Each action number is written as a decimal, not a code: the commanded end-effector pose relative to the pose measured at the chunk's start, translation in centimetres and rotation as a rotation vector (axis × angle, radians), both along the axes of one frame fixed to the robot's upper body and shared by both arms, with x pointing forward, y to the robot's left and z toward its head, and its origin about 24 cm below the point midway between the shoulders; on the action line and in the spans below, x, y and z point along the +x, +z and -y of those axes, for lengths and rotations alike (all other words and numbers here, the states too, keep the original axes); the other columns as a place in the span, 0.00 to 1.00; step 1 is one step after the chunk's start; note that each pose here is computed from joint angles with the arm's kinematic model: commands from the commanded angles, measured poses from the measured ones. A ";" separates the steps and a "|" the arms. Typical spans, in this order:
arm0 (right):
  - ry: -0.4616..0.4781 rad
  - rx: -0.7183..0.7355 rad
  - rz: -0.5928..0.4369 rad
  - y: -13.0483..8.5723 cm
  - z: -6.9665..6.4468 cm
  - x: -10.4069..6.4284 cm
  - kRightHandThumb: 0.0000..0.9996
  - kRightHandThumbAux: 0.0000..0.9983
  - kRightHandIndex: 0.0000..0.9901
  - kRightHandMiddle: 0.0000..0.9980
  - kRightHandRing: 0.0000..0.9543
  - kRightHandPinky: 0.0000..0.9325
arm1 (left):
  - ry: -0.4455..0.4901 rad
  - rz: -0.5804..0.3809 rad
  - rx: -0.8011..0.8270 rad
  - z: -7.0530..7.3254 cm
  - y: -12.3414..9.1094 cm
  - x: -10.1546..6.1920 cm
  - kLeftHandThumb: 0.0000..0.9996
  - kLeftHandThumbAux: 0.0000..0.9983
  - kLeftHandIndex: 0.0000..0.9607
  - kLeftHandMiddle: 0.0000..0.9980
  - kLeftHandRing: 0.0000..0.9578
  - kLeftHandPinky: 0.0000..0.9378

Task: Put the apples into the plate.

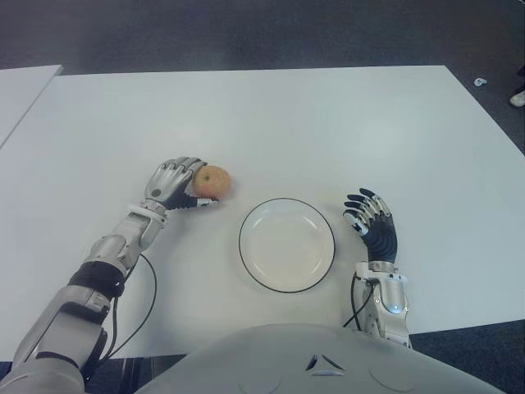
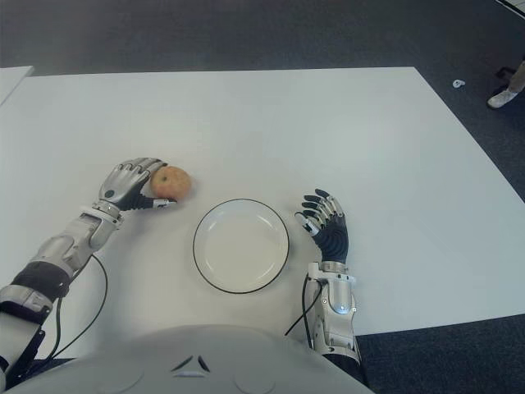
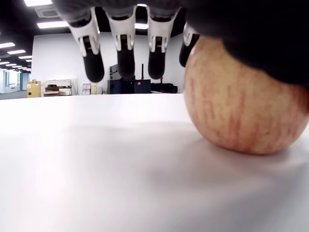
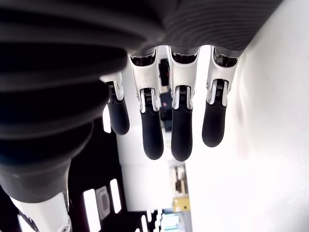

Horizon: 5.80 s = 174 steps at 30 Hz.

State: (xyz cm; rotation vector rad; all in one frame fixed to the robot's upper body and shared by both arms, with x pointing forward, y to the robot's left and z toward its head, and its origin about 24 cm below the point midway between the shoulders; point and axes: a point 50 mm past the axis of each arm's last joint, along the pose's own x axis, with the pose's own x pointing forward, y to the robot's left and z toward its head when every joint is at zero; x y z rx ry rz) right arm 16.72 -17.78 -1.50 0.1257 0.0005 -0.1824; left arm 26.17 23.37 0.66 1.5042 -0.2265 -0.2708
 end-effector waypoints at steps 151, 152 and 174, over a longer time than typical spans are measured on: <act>-0.009 0.062 -0.281 -5.7 -3.2 -1.6 0.69 0.73 0.41 0.37 0.37 0.40 | -0.540 -0.002 -0.129 9.7 0.8 -7.7 0.72 0.70 0.46 0.89 0.86 0.84; -0.007 0.062 -0.281 -5.8 -3.2 -1.5 0.69 0.73 0.41 0.37 0.37 0.40 | -0.529 -0.007 -0.135 9.6 0.9 -7.7 0.72 0.70 0.46 0.89 0.86 0.83; -0.006 0.042 -0.294 -6.2 -3.2 -1.2 0.69 0.73 0.41 0.38 0.40 0.42 | -0.411 0.123 -0.174 7.8 2.9 -5.8 0.72 0.70 0.46 0.77 0.77 0.78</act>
